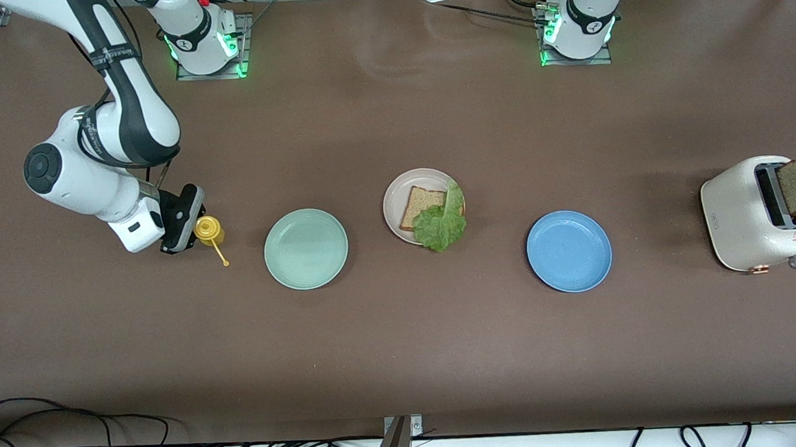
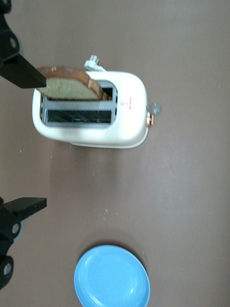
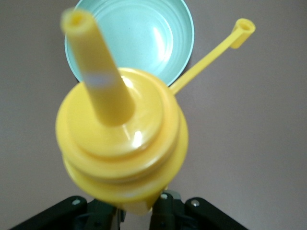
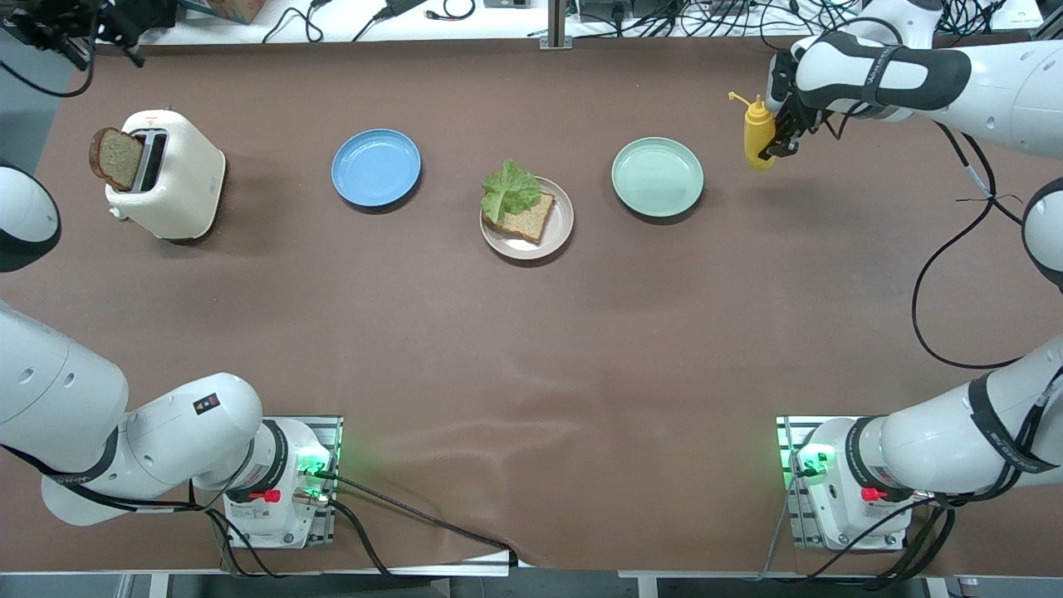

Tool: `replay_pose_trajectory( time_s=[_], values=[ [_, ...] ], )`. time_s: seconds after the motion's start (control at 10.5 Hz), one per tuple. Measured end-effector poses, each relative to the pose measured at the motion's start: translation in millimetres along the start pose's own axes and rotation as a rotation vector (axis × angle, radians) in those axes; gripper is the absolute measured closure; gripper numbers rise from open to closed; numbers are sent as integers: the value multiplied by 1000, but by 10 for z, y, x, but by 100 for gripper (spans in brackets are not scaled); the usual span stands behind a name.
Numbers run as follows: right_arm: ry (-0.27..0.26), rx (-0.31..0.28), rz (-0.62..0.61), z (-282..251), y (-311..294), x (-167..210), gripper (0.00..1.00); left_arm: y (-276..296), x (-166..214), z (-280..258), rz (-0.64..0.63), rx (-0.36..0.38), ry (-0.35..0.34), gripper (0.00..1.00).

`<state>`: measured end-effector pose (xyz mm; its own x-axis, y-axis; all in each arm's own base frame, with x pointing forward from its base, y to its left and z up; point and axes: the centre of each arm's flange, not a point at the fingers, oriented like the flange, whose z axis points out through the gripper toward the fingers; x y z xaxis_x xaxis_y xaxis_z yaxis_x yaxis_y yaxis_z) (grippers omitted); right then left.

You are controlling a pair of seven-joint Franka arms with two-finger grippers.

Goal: Make sandwich on beige plate with both arms
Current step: 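Set the mustard down with the right gripper while the left gripper grasps bread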

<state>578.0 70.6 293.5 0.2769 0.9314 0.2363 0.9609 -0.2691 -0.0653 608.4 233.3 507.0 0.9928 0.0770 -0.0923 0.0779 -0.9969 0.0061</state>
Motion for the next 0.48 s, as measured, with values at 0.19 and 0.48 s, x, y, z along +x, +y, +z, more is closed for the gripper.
replay_pose_trajectory(
  time_s=[0.19,0.48],
  values=[
    [80,15,-37,234,62,-182,77,-345,-12,260,-5,-22,-23,0],
    [171,32,-72,555,112,-436,77,-715,-32,631,-11,-42,-27,0]
  ],
)
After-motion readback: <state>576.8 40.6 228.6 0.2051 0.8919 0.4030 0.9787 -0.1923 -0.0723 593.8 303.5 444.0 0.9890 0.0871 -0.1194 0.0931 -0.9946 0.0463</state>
